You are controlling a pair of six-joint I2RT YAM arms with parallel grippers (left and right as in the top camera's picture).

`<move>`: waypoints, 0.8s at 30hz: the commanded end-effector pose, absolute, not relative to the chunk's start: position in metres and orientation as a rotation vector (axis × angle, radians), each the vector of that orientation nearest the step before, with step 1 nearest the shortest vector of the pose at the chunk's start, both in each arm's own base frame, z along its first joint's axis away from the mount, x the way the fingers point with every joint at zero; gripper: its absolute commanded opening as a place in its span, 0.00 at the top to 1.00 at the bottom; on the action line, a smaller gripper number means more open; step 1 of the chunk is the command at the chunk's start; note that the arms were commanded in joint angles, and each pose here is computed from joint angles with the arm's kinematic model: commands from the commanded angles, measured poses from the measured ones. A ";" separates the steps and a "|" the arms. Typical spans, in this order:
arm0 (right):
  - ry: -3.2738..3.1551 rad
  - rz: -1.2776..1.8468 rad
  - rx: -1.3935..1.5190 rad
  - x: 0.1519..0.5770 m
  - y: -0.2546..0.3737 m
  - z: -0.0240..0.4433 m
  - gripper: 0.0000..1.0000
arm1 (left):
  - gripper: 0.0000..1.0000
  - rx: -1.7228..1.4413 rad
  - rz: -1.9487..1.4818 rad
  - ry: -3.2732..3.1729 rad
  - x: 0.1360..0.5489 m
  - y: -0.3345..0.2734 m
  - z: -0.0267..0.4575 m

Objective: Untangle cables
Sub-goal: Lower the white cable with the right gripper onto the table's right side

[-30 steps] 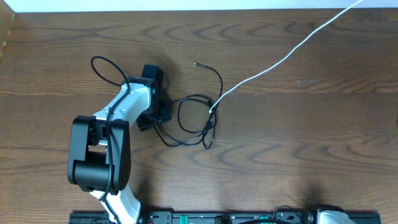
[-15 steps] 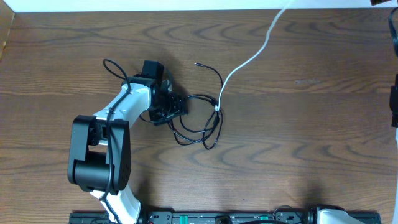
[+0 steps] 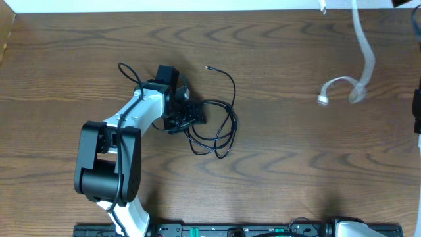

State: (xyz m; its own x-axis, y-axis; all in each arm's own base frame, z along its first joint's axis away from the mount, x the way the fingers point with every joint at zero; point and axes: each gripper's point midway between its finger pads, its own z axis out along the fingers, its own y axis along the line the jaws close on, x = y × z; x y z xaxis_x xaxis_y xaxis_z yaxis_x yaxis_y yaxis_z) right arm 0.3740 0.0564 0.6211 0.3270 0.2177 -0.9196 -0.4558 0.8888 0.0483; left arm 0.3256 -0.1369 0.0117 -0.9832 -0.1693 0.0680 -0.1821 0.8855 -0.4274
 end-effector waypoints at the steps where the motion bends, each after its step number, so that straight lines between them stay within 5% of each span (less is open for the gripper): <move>1: 1.236 0.377 -0.207 0.390 0.047 0.602 0.99 | 0.22 0.261 0.609 -3.016 0.317 -0.130 -0.002; 2: 1.290 0.359 -0.190 0.398 0.043 0.589 0.99 | 0.22 0.261 0.610 -3.016 0.317 -0.130 -0.002; 4: 1.384 0.324 -0.141 0.410 0.034 0.565 0.99 | 0.02 0.261 0.609 -3.016 0.317 -0.130 -0.002; 5: 1.433 0.305 -0.105 0.417 0.029 0.553 0.99 | 0.00 0.261 0.610 -3.016 0.317 -0.130 -0.002; 17: 1.917 0.219 0.052 0.466 0.002 0.408 0.99 | 0.01 0.261 0.610 -3.016 0.317 -0.130 -0.002; 24: 1.993 0.210 0.068 0.486 -0.004 0.373 0.99 | 0.02 0.261 0.610 -3.016 0.317 -0.130 -0.002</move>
